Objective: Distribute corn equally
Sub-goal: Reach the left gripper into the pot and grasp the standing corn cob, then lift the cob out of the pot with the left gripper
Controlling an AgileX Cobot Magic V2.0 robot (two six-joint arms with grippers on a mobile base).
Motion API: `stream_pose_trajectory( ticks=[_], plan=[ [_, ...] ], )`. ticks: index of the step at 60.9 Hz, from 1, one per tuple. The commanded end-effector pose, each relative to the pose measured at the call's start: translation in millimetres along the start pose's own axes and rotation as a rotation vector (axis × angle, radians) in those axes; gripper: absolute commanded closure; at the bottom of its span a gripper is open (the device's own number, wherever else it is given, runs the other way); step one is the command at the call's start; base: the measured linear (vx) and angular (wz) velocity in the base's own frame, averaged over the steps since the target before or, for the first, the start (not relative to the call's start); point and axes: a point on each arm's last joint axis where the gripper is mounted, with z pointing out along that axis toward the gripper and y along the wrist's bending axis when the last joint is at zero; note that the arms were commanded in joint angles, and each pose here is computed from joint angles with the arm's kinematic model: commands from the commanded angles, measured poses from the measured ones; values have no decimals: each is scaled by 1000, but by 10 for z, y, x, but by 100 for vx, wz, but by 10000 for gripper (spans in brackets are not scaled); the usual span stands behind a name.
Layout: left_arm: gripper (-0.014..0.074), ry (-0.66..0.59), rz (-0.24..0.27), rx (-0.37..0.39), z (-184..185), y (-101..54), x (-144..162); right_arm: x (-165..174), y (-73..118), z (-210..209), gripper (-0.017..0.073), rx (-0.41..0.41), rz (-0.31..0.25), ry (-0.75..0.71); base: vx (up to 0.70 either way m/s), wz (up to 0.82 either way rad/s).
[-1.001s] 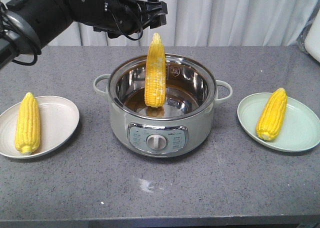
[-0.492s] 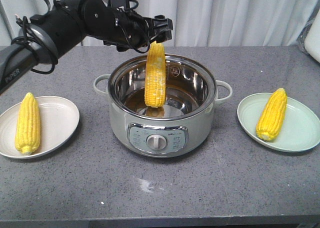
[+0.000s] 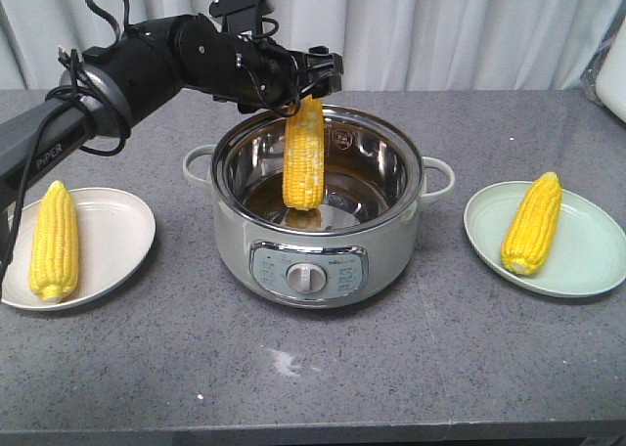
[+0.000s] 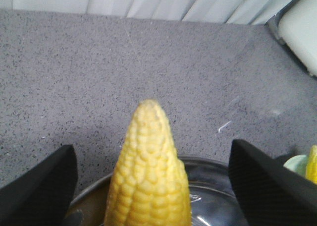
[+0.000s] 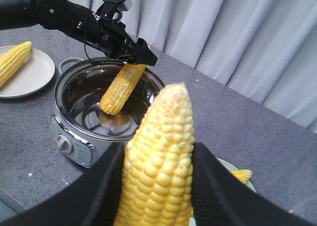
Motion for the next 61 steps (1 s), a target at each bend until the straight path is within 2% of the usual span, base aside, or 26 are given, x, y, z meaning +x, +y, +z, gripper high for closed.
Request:
stream_pose_trajectory(
  ticks=[1,7,13,37,43,49,61],
  plan=[
    [6,-155,12,65,-349,-209,-310,-39,10,-36,561,-1,-4,-28,0,0],
    [30,-166,18,66,-351,-211,-320,-39,10,-36,561,-1,-4,-28,0,0],
    [101,-160,18,65,-350,-210,-314,-39,10,-36,561,-1,-4,-28,0,0],
    [594,-134,27,61,-356,-210,-294,-39,10,-36,561,-1,-4,-28,0,0],
    [602,-148,39,68,-438,-244,-335,-39,10,-36,561,-1,-4,-28,0,0],
    [602,-177,72,79,-608,-312,-414,-39,10,-36,561,-1,-4,-28,0,0],
    [601,-229,171,106,-1200,-518,-594,-39,10,-36,561,-1,-4,-28,0,0]
  ],
)
